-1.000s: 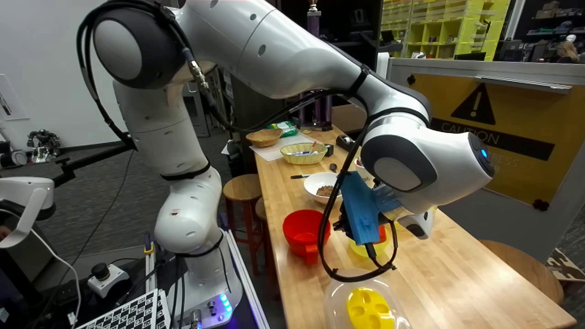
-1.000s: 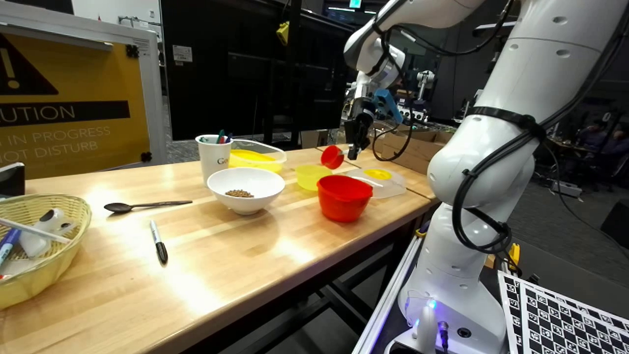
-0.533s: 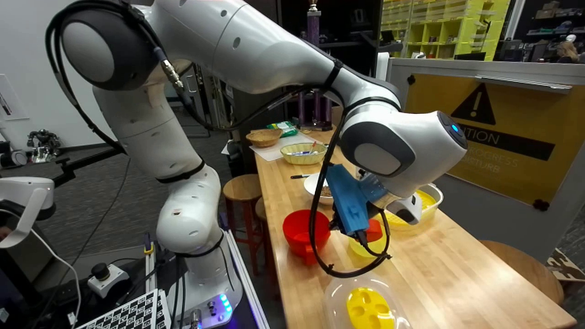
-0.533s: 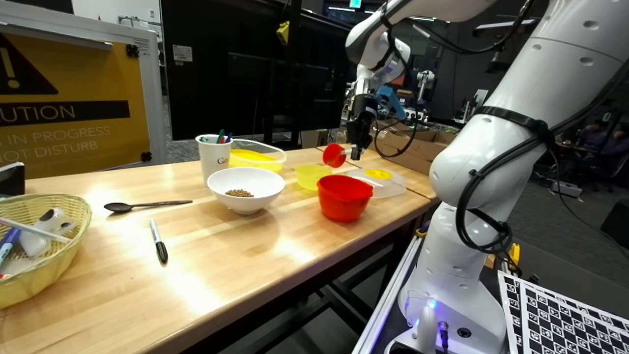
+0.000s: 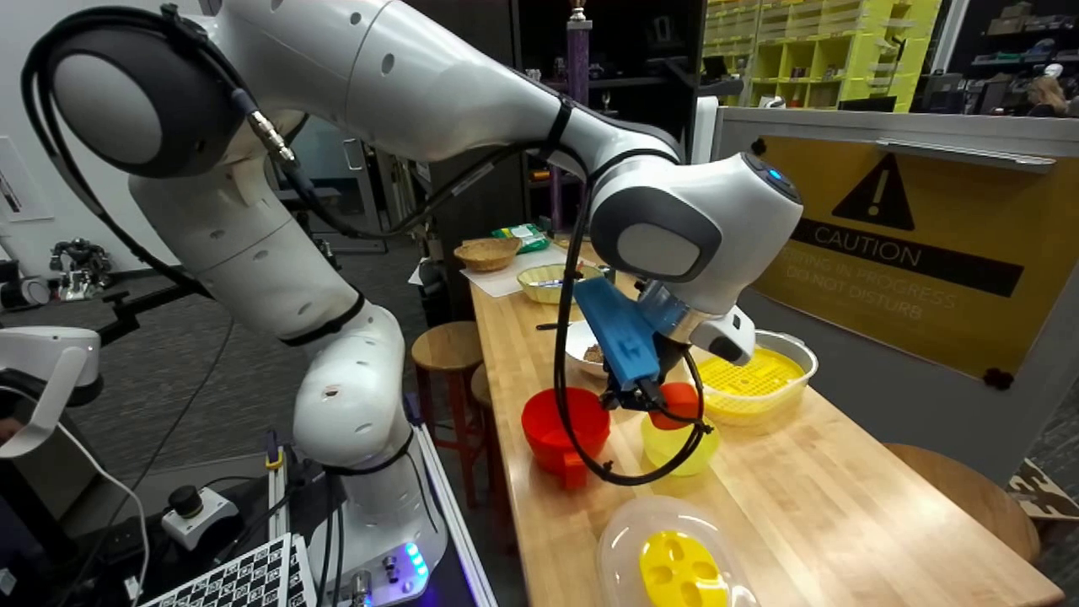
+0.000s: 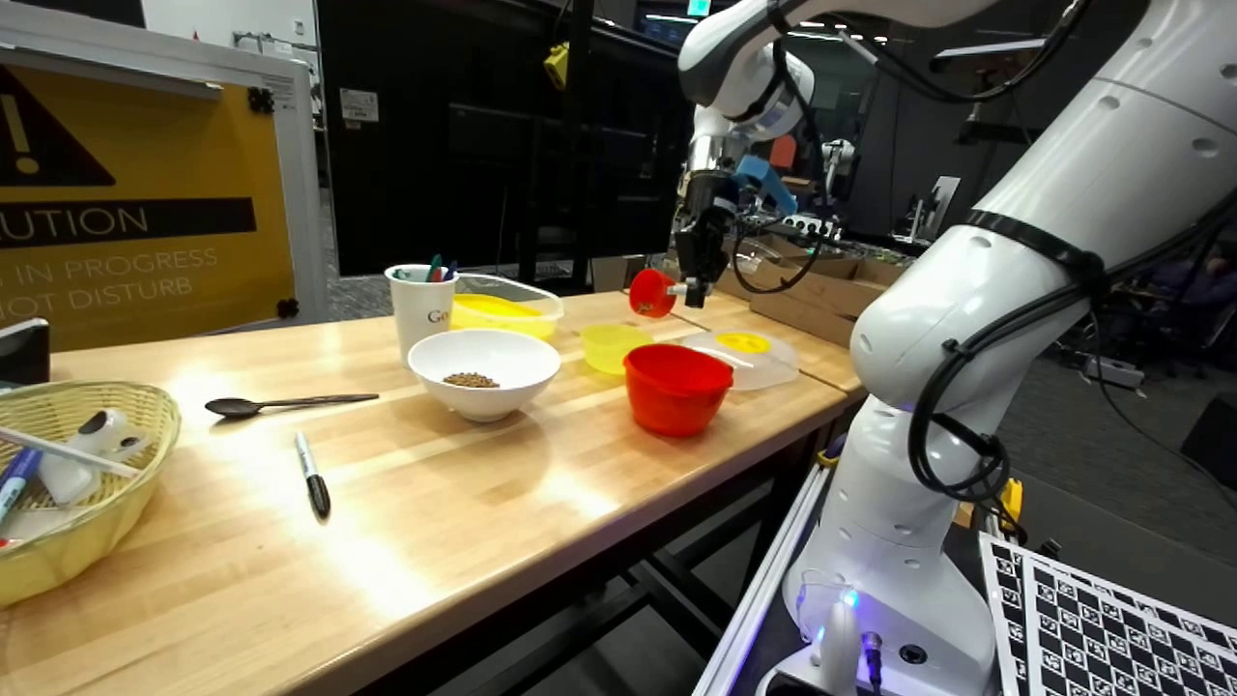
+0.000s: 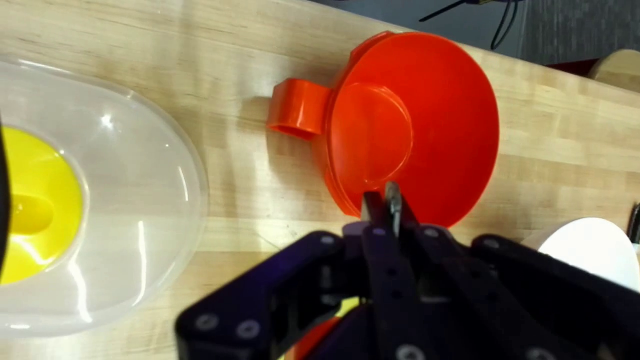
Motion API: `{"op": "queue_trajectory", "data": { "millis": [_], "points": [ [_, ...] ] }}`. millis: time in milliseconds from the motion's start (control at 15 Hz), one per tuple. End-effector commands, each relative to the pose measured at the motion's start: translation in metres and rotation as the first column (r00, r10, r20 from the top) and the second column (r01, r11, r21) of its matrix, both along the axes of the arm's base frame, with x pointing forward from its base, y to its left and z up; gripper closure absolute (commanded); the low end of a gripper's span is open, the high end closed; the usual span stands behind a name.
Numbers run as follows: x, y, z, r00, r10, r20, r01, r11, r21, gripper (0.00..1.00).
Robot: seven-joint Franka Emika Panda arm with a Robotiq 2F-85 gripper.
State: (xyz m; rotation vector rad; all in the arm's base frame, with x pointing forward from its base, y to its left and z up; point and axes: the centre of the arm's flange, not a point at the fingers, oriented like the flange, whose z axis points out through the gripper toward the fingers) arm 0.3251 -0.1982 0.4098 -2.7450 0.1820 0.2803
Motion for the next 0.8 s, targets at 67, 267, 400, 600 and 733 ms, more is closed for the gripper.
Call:
{"op": "queue_trajectory", "data": {
  "millis": [67,267,400,600,733],
  "points": [
    [-0.008,0.024,0.008,1.000,0.007,0.015,-0.006,0.997,-0.078,0.99],
    [-0.008,0.027,0.006,1.000,0.003,0.005,-0.003,0.994,-0.109,0.99],
    [-0.009,0.027,0.003,1.000,-0.003,0.001,0.003,0.990,-0.140,0.99],
    [-0.009,0.028,-0.003,1.000,-0.006,-0.002,0.005,0.976,-0.216,0.99],
    [-0.010,0.031,-0.006,1.000,-0.001,-0.001,0.001,0.966,-0.258,0.99]
  ]
}}
